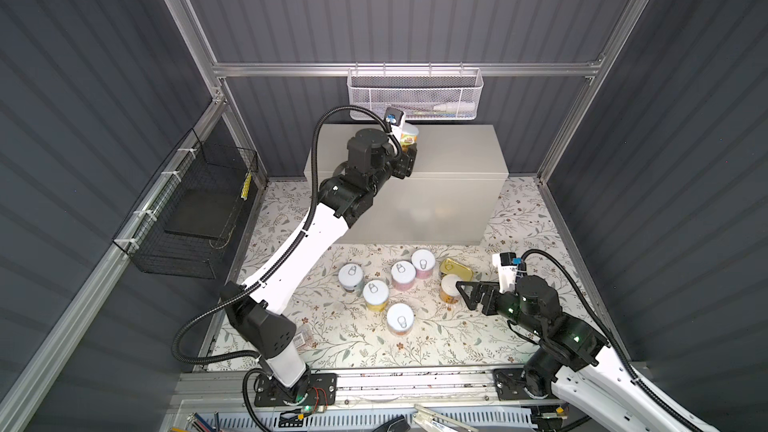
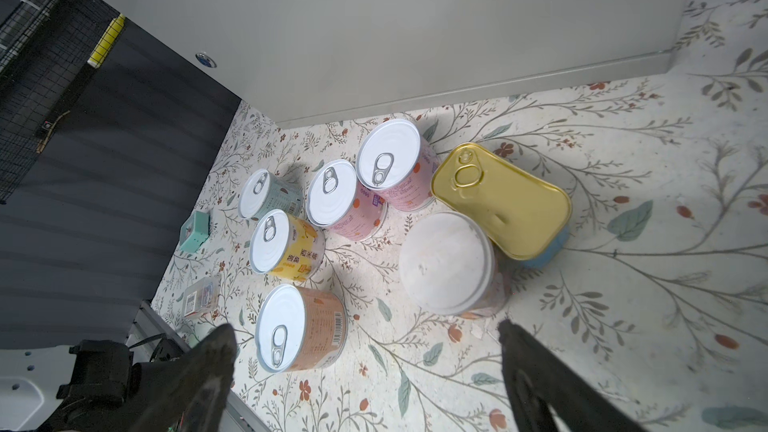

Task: Place and organize the canned foods onto the counter
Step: 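Lift the snack canister with the left gripper up over the beige cabinet top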

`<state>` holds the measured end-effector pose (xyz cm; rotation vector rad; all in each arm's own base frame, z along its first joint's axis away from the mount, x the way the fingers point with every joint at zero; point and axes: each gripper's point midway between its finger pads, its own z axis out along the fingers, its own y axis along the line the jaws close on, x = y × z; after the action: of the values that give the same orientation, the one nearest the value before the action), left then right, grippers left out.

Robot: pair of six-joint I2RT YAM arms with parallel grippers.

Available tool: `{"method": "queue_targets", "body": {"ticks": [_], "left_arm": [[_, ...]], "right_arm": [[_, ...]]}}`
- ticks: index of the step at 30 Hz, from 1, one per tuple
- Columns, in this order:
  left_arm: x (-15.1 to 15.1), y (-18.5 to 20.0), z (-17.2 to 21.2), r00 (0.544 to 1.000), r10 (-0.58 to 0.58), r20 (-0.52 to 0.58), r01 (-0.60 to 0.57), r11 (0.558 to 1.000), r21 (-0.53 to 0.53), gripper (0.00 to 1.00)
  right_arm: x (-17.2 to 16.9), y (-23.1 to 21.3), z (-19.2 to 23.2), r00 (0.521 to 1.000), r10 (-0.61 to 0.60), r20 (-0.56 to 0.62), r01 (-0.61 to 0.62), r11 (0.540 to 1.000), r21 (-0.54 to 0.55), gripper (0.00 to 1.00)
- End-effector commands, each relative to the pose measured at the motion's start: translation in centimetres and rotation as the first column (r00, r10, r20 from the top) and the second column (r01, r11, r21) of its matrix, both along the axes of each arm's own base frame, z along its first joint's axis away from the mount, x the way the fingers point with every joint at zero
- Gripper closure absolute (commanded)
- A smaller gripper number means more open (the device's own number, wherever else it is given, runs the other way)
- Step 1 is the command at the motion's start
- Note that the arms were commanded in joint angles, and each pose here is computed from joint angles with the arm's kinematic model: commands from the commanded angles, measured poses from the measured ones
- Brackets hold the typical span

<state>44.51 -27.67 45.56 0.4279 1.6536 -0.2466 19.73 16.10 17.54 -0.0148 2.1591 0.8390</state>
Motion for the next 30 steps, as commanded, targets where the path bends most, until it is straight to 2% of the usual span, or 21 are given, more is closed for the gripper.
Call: {"method": "queue_targets", "body": {"ticks": [1, 9, 13, 18, 27, 28, 29, 30], "left_arm": [[1.6, 2.3, 4.8, 0.992, 0.025, 0.122, -0.016, 0.997, -0.073, 0.56], [7.2, 9.5, 3.4, 0.977, 0.178, 0.119, -0.163, 0.979, -0.125, 0.57], [9.6, 11.9, 1.5, 0.974, 0.21, 0.087, -0.199, 0.972, -0.125, 0.58], [12.2, 12.7, -1.8, 0.981, 0.189, 0.039, -0.185, 0.978, -0.094, 0.56], [14.1, 12.9, -4.2, 0.985, 0.17, 0.01, -0.168, 0.981, -0.101, 0.55], [14.1, 12.8, -4.4, 0.986, 0.167, 0.007, -0.165, 0.981, -0.104, 0.51], [14.0, 13.1, -4.6, 0.983, 0.183, 0.002, -0.182, 0.977, -0.114, 0.31], [13.9, 13.3, -4.6, 0.981, 0.196, 0.003, -0.194, 0.973, -0.124, 0.02]], "right_arm": [[-0.1, 0.1, -0.5, 1.0, 0.022, 0.015, -0.022, 1.0, -0.015, 0.01], [-0.3, -0.2, -1.5, 1.0, 0.016, 0.0, -0.016, 0.999, -0.03, 0.01], [-0.2, -0.3, -1.9, 1.0, 0.008, -0.005, -0.008, 0.999, -0.039, 0.01], [0.2, -0.1, -1.9, 1.0, 0.012, 0.002, -0.012, 0.999, -0.053, 0.01], [0.8, -0.3, -1.9, 1.0, -0.008, -0.009, 0.008, 0.995, -0.101, 0.01], [0.8, -0.4, -1.9, 1.0, -0.01, -0.008, 0.01, 0.995, -0.101, 0.01], [0.9, -0.5, -1.9, 1.0, -0.017, -0.008, 0.016, 0.994, -0.106, 0.01], [0.9, -0.6, -1.9, 1.0, -0.025, -0.008, 0.024, 0.994, -0.11, 0.01]]}}
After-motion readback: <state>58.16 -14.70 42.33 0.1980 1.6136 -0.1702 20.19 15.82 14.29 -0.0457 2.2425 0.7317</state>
